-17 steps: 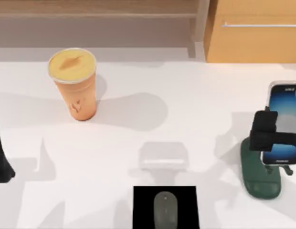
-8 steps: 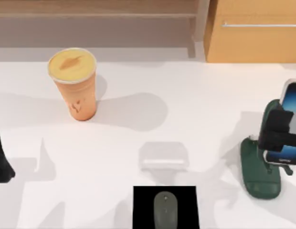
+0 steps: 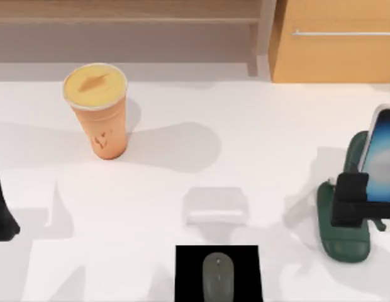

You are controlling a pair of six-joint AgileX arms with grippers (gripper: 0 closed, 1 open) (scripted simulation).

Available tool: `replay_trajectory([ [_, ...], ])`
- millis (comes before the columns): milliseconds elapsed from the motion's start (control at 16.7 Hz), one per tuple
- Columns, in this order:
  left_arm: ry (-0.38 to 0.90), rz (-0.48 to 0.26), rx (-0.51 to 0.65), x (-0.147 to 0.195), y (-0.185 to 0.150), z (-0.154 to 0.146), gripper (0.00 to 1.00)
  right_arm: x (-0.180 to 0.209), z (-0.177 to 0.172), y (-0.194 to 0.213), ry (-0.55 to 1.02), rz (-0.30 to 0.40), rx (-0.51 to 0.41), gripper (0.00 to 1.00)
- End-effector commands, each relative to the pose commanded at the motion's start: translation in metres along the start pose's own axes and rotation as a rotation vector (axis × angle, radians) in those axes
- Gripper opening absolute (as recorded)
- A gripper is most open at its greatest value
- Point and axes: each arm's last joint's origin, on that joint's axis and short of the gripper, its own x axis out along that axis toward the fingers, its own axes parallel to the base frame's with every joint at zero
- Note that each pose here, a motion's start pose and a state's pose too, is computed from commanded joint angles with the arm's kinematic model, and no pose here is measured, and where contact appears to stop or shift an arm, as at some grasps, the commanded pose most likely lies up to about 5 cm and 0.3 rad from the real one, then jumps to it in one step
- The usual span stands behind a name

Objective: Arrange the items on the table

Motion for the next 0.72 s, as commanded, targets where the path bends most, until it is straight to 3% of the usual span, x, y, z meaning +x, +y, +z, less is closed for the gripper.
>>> replay_trajectory([
  [360,0.000,0.000,0.000,0.000,0.000,0.000,1.00,-0.005,-0.005,-0.015,-0.048,0.070,-0.006,1.00],
  [720,0.000,0.000,0.000,0.000,0.000,0.000,1.00,-0.015,-0.002,-0.054,-0.228,0.125,0.006,1.00],
])
